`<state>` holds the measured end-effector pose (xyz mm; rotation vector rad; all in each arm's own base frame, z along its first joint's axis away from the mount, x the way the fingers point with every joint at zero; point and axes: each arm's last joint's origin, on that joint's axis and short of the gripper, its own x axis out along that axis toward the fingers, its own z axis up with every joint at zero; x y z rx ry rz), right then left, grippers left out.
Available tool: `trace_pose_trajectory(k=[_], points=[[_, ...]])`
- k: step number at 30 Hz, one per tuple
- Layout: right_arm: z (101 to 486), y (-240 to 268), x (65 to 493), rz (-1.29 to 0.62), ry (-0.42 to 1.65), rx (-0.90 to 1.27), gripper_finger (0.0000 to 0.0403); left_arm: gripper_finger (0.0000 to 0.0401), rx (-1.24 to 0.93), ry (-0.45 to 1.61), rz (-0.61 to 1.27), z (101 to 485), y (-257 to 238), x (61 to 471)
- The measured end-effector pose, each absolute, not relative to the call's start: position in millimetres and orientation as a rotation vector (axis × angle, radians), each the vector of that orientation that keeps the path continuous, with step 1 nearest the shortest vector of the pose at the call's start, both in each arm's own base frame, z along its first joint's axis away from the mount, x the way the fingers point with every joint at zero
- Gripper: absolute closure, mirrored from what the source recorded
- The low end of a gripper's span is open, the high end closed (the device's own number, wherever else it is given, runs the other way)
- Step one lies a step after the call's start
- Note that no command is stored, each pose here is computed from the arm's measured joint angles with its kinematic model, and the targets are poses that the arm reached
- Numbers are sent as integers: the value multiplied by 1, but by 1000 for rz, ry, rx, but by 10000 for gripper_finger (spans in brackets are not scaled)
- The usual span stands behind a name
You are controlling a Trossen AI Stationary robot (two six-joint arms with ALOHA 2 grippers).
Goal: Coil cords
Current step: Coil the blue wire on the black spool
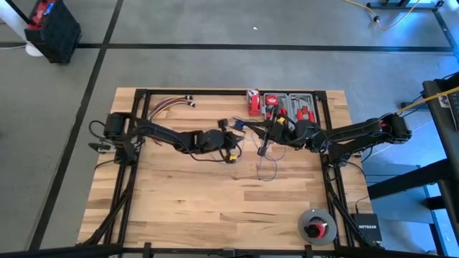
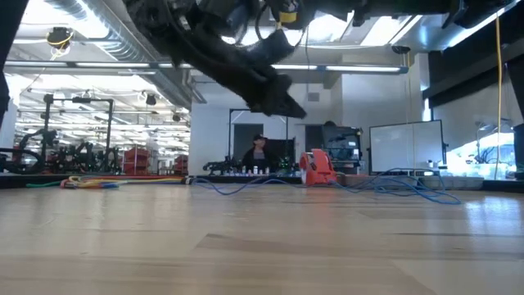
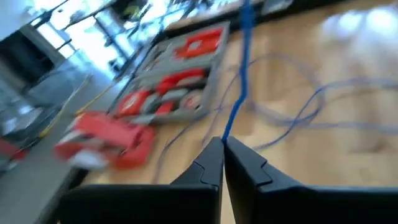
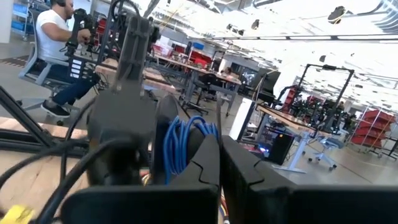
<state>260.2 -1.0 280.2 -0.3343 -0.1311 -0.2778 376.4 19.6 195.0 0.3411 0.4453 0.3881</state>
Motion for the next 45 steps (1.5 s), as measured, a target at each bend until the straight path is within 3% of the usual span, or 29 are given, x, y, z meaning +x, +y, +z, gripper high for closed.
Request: trace_pose_trajectory(k=[8,20,32,45], points=[[276,-1,261,-260,-81,-339,400,399,292,566,487,257,21,320],[274,0,261,-225,-71,-348,400,399,193,382,529,327,22,261],[271,1,261,-187,-41,-357,400,399,133,236,541,343,23,258],[254,-7,269,-462,105,-443,400,399,41,36,379,353,-10,274]])
